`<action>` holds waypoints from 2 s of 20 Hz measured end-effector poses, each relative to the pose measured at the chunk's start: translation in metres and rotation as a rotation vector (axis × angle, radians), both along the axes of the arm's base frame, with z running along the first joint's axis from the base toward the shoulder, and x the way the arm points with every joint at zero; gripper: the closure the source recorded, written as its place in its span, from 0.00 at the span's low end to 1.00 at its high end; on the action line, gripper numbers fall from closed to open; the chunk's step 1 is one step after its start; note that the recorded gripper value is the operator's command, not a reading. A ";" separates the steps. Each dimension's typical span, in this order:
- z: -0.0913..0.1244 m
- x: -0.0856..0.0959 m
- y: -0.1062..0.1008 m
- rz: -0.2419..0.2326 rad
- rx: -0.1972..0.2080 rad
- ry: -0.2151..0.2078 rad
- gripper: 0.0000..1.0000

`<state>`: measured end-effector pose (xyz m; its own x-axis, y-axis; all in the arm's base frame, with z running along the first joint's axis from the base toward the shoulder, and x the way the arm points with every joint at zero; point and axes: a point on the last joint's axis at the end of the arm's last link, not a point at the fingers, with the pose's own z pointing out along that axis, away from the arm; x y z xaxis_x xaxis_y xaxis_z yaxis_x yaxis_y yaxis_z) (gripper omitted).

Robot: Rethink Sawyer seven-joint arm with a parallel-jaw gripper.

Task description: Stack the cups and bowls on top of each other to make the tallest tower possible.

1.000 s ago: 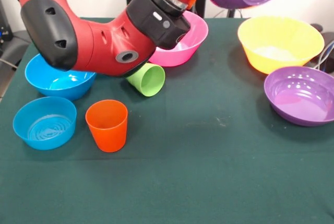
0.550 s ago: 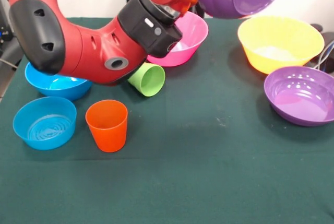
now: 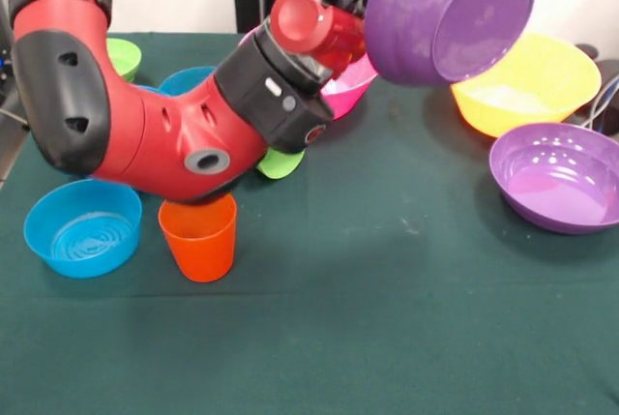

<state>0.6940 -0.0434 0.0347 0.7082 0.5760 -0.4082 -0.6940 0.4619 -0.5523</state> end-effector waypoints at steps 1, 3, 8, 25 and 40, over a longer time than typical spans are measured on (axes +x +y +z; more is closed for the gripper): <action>-0.006 0.004 -0.002 -0.002 0.003 -0.022 1.00; -0.015 0.007 -0.004 0.000 0.004 -0.051 1.00; -0.021 0.024 -0.007 0.010 0.018 -0.168 1.00; -0.051 0.077 -0.037 -0.152 0.041 -0.468 1.00; -0.106 0.083 -0.081 -0.299 0.057 -0.622 1.00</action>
